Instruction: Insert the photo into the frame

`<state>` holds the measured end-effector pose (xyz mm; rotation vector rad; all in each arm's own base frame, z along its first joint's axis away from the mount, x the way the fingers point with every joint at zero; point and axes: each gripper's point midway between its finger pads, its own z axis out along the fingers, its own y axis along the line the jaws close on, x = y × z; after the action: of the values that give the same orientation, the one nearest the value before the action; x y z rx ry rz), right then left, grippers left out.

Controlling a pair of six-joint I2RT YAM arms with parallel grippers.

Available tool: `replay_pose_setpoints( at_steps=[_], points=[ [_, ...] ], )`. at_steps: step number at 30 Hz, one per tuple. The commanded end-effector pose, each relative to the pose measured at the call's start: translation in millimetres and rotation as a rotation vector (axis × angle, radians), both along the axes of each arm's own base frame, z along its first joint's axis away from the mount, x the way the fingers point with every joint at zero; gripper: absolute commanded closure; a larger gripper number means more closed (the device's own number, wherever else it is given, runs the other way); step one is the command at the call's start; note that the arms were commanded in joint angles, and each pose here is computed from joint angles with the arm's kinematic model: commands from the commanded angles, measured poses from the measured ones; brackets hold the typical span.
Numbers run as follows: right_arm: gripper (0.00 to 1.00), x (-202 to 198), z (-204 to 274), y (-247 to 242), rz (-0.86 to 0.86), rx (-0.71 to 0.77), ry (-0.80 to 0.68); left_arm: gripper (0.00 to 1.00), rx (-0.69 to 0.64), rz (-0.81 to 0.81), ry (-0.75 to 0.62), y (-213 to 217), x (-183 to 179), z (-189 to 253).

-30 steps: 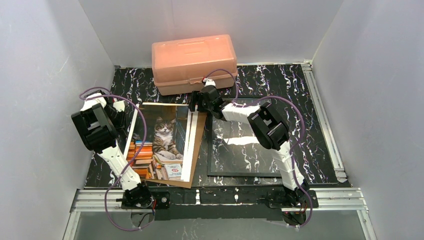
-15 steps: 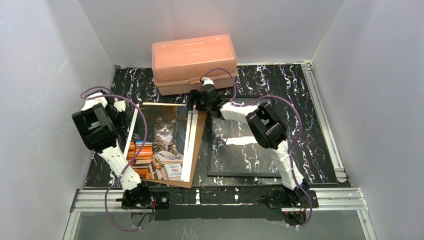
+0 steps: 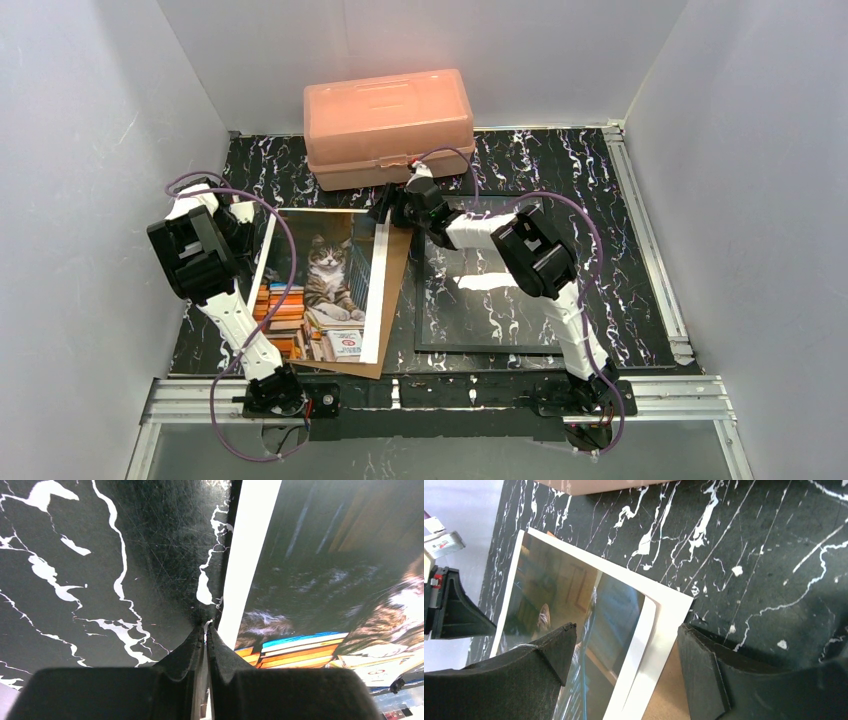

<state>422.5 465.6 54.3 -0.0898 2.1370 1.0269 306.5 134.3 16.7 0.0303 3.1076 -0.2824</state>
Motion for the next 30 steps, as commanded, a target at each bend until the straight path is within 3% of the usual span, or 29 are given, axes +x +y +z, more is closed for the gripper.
replay_pose_setpoints(
  at_steps=[1, 8, 15, 17, 24, 30],
  points=[
    [0.19, -13.1, 33.2, 5.1, 0.038, 0.128, 0.005, 0.95, -0.093, -0.034, 0.041, -24.5, -2.8, -31.6],
    [0.19, -19.7, 78.4, 12.7, 0.107, 0.326, -0.025, 0.96, -0.091, -0.041, 0.045, -24.6, -3.2, -31.7],
    [0.21, -22.4, 84.0, 18.9, 0.148, 0.365, -0.026, 0.97, -0.084, -0.051, 0.049, -23.7, -5.2, -31.7],
    [0.21, -16.5, 77.8, 14.8, 0.116, 0.318, -0.026, 0.97, -0.082, -0.052, 0.048, -23.2, -5.2, -31.7],
    [0.14, 17.2, 46.2, -23.2, -0.060, -0.092, -0.103, 0.98, -0.071, -0.061, 0.045, -20.9, -3.7, -30.6],
    [0.11, 22.0, 21.6, -24.6, -0.062, -0.228, -0.092, 1.00, -0.068, -0.043, 0.033, -22.3, 4.9, -28.8]
  ],
)
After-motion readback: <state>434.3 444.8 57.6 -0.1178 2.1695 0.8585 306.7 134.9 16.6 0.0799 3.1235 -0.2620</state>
